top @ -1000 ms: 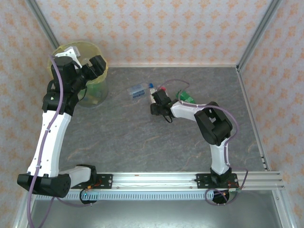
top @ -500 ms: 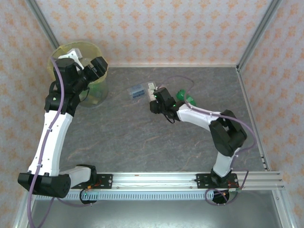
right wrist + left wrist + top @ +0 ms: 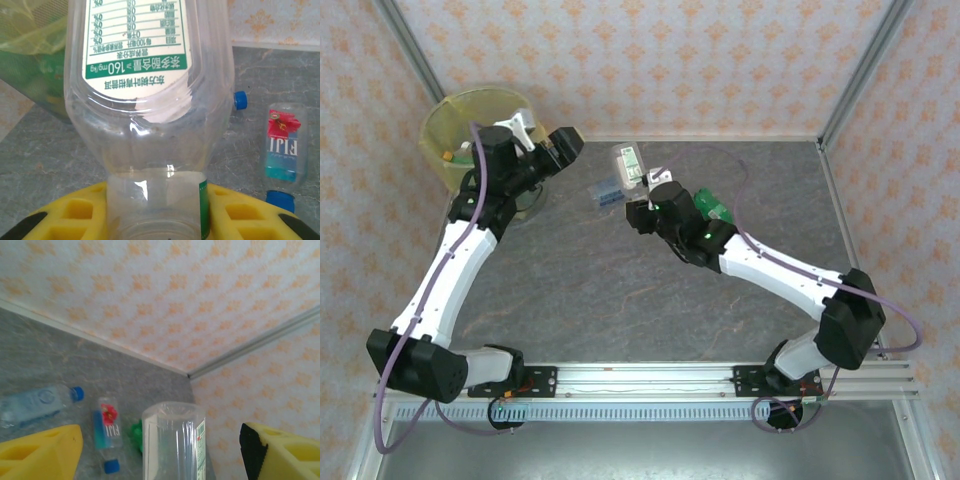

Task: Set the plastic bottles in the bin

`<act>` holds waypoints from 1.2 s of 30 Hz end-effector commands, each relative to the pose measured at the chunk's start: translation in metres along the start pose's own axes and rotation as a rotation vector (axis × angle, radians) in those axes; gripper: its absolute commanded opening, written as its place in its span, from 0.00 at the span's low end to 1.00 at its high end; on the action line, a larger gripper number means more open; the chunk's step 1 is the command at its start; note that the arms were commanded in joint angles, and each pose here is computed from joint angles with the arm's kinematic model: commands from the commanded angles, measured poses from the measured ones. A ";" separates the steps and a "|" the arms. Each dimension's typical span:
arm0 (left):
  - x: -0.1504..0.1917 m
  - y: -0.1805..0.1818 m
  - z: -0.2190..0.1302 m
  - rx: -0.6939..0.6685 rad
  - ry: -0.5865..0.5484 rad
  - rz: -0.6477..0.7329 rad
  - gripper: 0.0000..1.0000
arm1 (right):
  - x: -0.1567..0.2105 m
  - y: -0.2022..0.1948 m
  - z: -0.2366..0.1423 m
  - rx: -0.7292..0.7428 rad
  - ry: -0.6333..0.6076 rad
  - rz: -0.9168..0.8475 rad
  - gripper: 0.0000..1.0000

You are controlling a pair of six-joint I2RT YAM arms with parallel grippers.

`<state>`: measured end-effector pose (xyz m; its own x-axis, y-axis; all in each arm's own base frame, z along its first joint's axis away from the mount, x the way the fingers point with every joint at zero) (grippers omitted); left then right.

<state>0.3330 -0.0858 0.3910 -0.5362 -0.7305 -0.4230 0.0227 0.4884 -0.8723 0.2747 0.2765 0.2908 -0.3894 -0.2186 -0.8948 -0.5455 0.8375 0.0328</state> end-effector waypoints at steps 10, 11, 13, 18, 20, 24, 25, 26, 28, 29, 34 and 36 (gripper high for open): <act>0.031 -0.010 0.029 0.128 0.253 0.031 0.81 | -0.014 0.013 -0.025 -0.075 -0.092 -0.067 0.36; 0.033 -0.009 0.031 0.126 0.264 0.031 0.81 | -0.015 0.014 -0.026 -0.082 -0.096 -0.071 0.36; 0.036 -0.009 0.033 0.133 0.280 0.036 0.81 | -0.016 0.017 -0.028 -0.098 -0.106 -0.080 0.36; 0.041 -0.016 0.035 0.188 0.329 0.033 0.81 | -0.018 0.022 -0.032 -0.131 -0.117 -0.091 0.36; 0.042 -0.017 0.035 0.197 0.333 0.034 0.79 | -0.018 0.023 -0.033 -0.139 -0.120 -0.092 0.36; 0.044 -0.018 0.037 0.220 0.364 0.034 0.76 | -0.018 0.023 -0.033 -0.144 -0.121 -0.094 0.36; 0.045 -0.019 0.036 0.234 0.377 0.031 0.75 | -0.018 0.023 -0.034 -0.150 -0.123 -0.092 0.36; 0.046 -0.018 0.037 0.238 0.388 0.028 0.75 | -0.018 0.024 -0.034 -0.155 -0.124 -0.092 0.36; 0.046 -0.018 0.038 0.234 0.394 0.033 0.73 | -0.018 0.025 -0.035 -0.161 -0.126 -0.093 0.36; 0.047 -0.018 0.038 0.232 0.396 0.035 0.73 | -0.018 0.025 -0.036 -0.162 -0.127 -0.093 0.36; 0.046 -0.019 0.040 0.236 0.404 0.040 0.60 | -0.018 0.026 -0.036 -0.171 -0.122 -0.092 0.36; 0.045 -0.021 0.038 0.237 0.396 0.046 0.52 | -0.017 0.025 -0.035 -0.165 -0.119 -0.091 0.38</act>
<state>0.3418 -0.1422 0.3623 -0.8149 -0.4778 -0.3280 0.1413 0.3851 -0.9120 0.2468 0.2836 0.3141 -0.2825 -0.2333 -0.9305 -0.6719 0.7404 0.0184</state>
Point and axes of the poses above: each hand's point on the last joint's axis, 136 mm out from that joint toward the fingers, its own z axis out along the fingers, its own y axis along the line the jaws close on, x = y × z, the point moved 8 cm from there along -z, back along the fingers, and after that the axes turned 14 degrees about -z, right-handed, at the moved point
